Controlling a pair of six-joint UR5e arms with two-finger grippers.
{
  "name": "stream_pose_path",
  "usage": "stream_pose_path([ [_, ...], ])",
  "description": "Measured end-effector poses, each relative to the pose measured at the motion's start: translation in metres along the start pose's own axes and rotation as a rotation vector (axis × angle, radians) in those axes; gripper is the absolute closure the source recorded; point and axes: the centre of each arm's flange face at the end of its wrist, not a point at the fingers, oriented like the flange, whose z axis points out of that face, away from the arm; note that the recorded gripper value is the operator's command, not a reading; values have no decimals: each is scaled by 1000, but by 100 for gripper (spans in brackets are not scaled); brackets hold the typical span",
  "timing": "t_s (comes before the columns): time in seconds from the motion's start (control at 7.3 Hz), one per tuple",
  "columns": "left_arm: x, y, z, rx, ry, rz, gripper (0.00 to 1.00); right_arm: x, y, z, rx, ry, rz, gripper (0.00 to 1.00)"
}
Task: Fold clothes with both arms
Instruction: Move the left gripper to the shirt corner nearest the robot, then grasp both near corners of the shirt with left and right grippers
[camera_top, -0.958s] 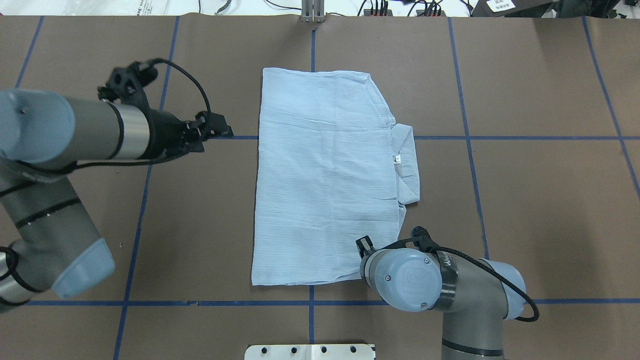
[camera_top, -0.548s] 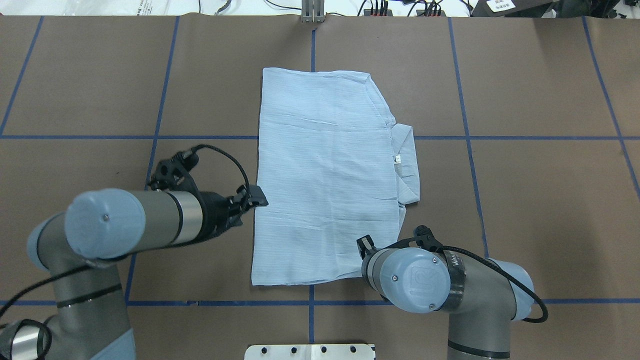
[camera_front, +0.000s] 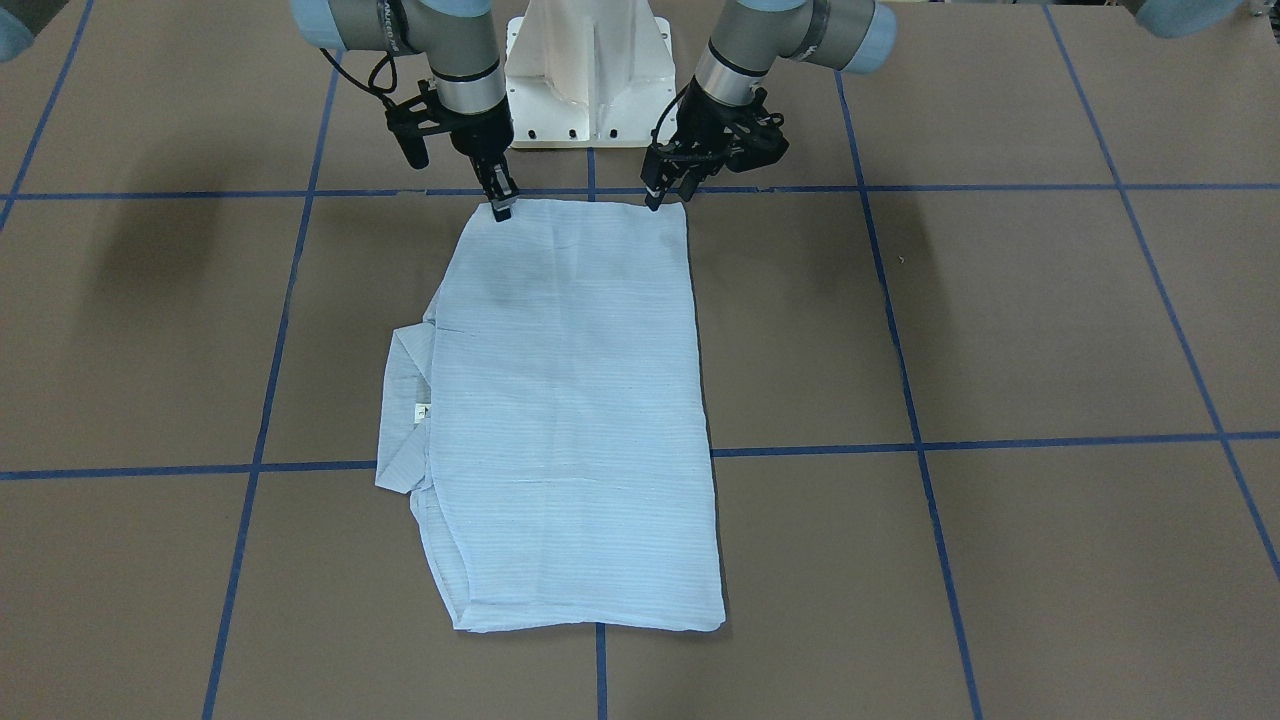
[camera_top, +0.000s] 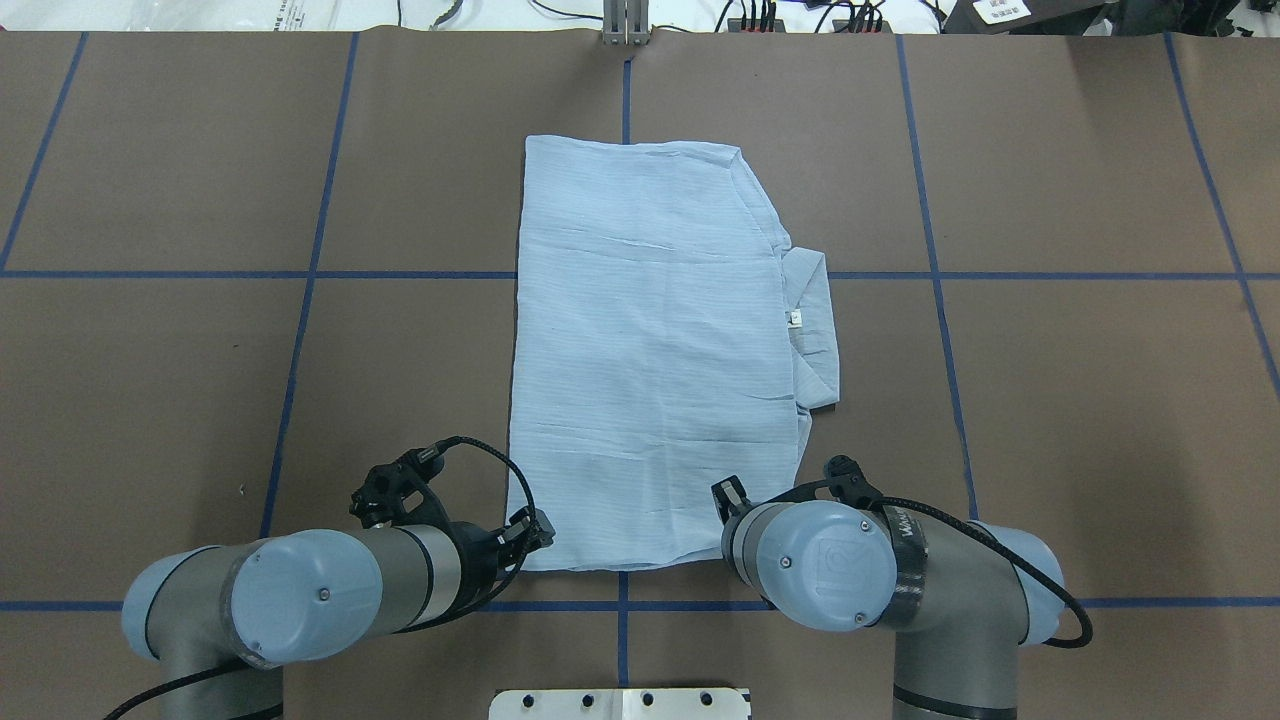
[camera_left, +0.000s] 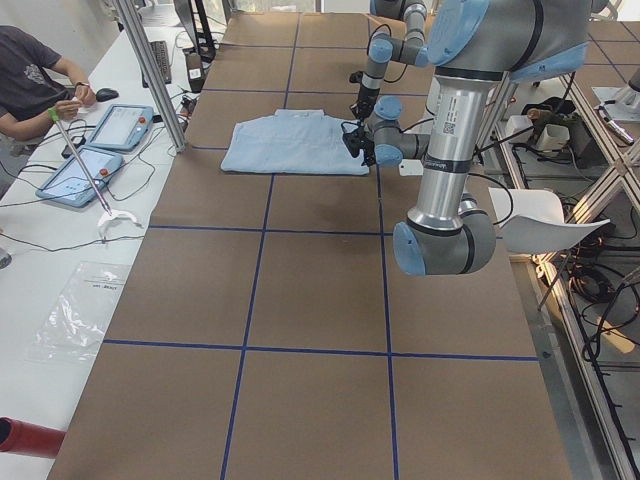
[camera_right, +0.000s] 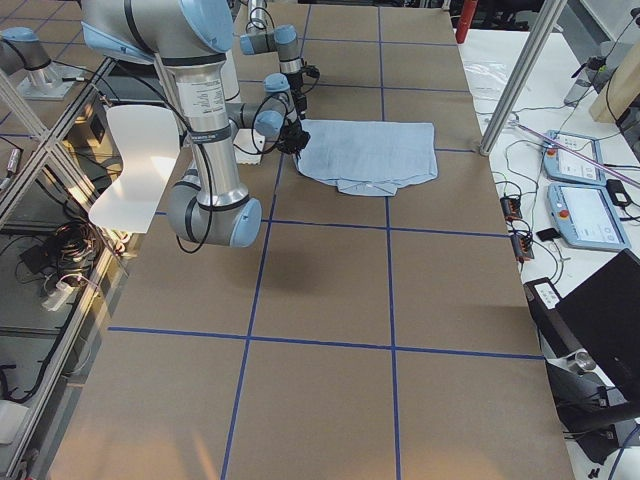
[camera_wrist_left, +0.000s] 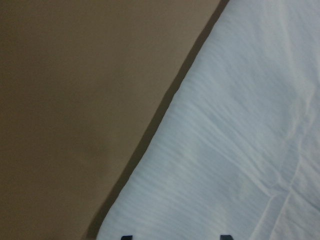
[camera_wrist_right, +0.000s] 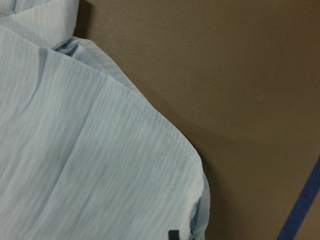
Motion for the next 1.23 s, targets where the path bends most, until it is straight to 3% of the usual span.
stream_pose_path([
  [0.82,-6,-3,14,26,-43,14,34,0,3,-3,-6,2,-1,100],
  [0.96,-7,-3,17,29,-49,15,58,0,3,-3,-7,4,-1,100],
  [1.1,-7,-4,19,30,-51,15,100,1,3,-3,-7,5,-1,100],
  [1.23,-7,-4,19,31,-51,15,100,1,3,-3,-8,6,-1,100],
])
